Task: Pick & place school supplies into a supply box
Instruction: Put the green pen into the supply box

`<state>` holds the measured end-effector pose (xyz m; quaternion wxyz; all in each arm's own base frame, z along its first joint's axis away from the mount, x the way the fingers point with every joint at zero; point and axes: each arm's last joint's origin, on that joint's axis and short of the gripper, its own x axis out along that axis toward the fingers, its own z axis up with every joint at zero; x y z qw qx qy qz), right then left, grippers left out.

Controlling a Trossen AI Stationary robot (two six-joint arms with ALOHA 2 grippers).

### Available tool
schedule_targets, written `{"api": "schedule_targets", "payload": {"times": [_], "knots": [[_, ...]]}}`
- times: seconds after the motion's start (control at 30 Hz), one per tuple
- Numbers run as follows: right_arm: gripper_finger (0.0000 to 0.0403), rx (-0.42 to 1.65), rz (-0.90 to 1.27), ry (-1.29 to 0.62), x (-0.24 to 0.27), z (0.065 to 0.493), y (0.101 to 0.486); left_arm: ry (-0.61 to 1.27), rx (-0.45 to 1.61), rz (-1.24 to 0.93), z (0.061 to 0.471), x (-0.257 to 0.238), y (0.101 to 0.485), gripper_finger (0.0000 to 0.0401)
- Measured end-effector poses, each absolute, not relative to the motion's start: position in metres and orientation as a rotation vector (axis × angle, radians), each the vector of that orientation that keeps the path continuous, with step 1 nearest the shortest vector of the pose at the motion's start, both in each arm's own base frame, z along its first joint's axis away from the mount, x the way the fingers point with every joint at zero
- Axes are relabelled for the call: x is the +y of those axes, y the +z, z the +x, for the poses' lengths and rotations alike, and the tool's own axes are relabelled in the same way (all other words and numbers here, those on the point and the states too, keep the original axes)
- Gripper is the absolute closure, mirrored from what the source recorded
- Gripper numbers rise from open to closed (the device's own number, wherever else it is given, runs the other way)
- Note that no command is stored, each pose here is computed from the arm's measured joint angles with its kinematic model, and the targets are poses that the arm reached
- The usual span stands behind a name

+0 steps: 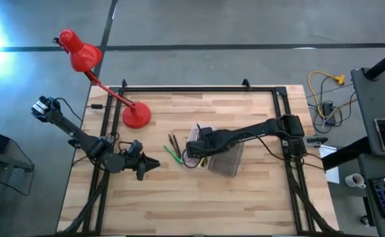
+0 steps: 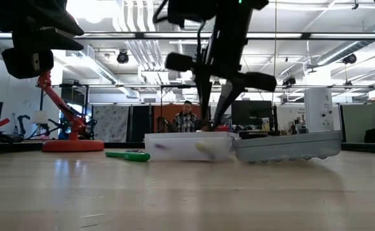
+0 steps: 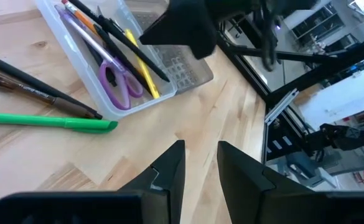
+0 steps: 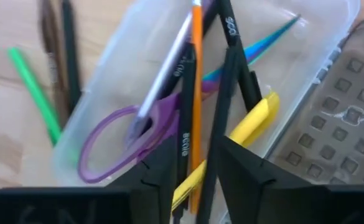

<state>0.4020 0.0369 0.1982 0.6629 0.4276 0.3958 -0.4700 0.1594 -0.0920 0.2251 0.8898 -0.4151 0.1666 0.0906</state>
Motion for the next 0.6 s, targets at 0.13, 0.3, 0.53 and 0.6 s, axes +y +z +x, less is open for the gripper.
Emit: {"api": "schedule_targets", "payload": {"times": [0.13,0.3,0.53,0.6], "knots": [[0.0273,0.894,0.896,-1.015,0.037,0.403,0.206,0.187,0.362,-0.817,0.161,-0.093,0.222,0.0323],[0.0247,0.911,0.691,-0.835,0.059,0.401,0.232,0.166,0.48,-0.649,0.168,-0.091,0.209,0.0323],[0.0217,0.944,0.47,-0.684,0.106,0.376,0.262,0.115,0.595,-0.351,0.186,-0.091,0.193,0.0323],[0.0205,0.972,0.458,-0.707,0.116,0.364,0.265,0.135,0.619,-0.339,0.193,-0.09,0.19,0.032]]}}
